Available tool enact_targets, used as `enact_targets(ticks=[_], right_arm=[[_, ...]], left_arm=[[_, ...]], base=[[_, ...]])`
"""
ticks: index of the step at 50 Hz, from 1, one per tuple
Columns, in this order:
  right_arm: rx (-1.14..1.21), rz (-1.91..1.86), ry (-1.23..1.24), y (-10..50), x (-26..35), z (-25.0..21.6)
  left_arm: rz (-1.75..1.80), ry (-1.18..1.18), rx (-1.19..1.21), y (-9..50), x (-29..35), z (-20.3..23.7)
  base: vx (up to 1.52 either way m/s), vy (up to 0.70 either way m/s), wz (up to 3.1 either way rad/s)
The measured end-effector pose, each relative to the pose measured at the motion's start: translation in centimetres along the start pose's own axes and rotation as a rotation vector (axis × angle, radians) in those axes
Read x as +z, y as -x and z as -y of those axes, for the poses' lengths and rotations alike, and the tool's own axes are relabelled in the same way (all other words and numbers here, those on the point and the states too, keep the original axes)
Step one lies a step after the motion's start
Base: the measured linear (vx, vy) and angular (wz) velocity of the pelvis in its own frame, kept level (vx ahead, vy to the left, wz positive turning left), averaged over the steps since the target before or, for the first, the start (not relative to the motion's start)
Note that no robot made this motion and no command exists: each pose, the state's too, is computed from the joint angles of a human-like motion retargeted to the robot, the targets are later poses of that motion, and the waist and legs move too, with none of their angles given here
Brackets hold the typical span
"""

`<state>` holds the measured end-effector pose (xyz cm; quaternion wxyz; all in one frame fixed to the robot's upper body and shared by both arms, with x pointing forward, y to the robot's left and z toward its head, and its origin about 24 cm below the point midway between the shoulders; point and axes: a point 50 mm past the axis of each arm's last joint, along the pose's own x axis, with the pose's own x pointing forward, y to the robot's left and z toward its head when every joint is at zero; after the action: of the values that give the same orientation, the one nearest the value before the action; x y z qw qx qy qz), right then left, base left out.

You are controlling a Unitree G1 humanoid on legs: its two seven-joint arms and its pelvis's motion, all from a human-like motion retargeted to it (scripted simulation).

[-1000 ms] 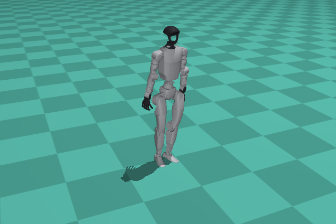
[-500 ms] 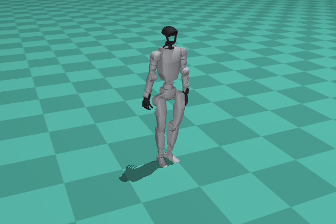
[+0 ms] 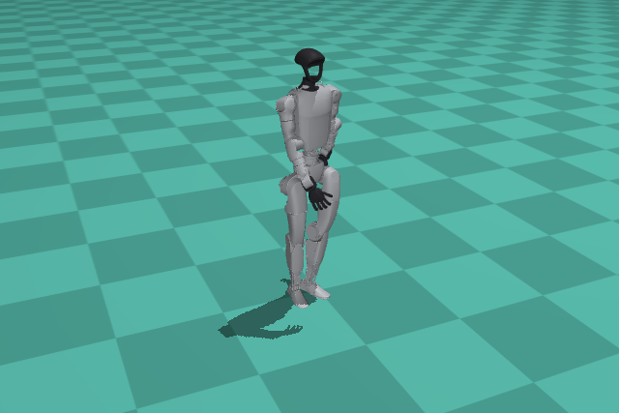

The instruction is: In place motions

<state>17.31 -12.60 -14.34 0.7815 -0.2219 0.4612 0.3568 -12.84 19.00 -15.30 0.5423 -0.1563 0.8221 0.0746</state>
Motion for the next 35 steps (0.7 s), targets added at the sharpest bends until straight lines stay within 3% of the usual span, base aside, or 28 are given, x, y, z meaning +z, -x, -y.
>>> enact_targets(ticks=[6, 12, 17, 23, 28, 35], right_arm=[[0.026, -0.026, 0.047, 0.0, -0.8, -0.9], [0.073, -0.274, -0.059, 1.2, -8.4, -5.2], [0.1, -0.67, -0.184, 5.9, -17.5, -10.1], [0.192, -1.057, -0.477, 13.8, -24.6, -15.9], [0.106, -1.169, -0.663, 17.0, -26.5, -18.4], [0.101, -1.085, -0.684, 14.9, -25.2, -18.1]], left_arm=[[-0.009, -0.019, 0.023, -0.1, 0.9, 0.8], [0.155, -0.171, 0.077, 0.9, 7.4, 3.2], [0.426, -0.237, 0.142, 3.5, 15.1, 6.1], [0.722, -0.364, 0.02, 8.9, 23.2, 10.6], [0.869, -0.457, -0.008, 12.5, 26.7, 12.6], [0.864, -0.528, 0.023, 12.1, 26.3, 12.1]], base=[[-0.01, -0.07, 0.12], [0.0, -0.07, -0.11], [0.01, -0.02, -0.27], [0.0, 0.0, -0.07], [0.0, 0.0, 0.0], [0.0, 0.01, 0.0]])
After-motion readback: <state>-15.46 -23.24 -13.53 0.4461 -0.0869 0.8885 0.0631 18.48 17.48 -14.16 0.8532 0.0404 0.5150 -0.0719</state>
